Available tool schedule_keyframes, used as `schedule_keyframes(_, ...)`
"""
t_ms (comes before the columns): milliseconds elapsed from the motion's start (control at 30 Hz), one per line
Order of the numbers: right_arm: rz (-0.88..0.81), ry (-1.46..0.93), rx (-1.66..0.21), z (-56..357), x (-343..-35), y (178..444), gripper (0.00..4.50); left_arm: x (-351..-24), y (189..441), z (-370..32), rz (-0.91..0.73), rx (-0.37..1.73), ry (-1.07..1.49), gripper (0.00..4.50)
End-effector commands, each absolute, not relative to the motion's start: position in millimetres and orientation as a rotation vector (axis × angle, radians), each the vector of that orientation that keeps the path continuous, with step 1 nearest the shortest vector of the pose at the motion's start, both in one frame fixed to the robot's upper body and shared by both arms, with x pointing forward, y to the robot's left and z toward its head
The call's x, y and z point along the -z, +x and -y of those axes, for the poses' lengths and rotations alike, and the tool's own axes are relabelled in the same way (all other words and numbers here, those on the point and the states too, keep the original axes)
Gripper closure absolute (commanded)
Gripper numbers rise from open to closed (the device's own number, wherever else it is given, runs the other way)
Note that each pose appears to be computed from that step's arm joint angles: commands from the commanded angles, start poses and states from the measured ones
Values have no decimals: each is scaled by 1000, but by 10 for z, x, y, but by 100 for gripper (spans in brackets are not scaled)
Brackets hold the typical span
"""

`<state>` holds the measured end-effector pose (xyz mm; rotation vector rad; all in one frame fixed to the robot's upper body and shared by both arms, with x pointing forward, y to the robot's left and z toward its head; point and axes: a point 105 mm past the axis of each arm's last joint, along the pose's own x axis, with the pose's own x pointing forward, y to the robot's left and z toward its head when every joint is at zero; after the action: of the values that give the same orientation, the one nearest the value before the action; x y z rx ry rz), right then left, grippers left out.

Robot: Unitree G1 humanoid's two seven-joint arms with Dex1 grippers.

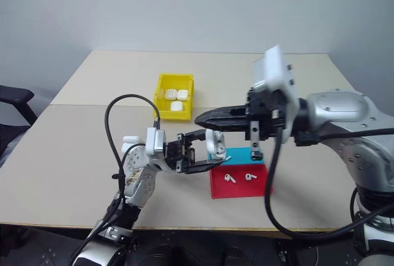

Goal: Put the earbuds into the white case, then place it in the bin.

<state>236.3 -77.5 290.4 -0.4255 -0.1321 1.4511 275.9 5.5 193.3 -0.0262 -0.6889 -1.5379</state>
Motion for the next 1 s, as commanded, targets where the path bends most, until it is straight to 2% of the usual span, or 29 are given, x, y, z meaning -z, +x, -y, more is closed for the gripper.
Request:
schedule_keyframes(33, 144, -506, -1443, 747, -2908, 2395, 446, -2035, 2756, -46, 744, 1538, 6, 171)
schedule_keyframes(333, 70, -648, -1391, 934, -2669, 2532, 446, -2093, 2749, -182, 764, 1519, 12, 171)
schedule_keyframes(500, 94, -648, -1378, 988, -2724, 2535, 446, -2094, 2778, -219, 759, 1489, 20, 171)
schedule_keyframes(633, 201, -614, -1357, 976, -2923, 2536, 446, -2109, 2838, -237, 766, 1430, 25, 171)
schedule_keyframes(733, 270, -585, -1286, 1053, -3074, 2569, 446, -2182, 3088, -281, 772, 1237, 91, 171)
schedule_keyframes(800, 284, -574, -1234, 1115, -3101, 2603, 446, -2258, 3340, -320, 730, 1068, 152, 171)
schedule_keyframes(1000, 244, -466, -1114, 1265, -2958, 2630, 446, -2651, 4120, -607, 624, 497, 171, 171)
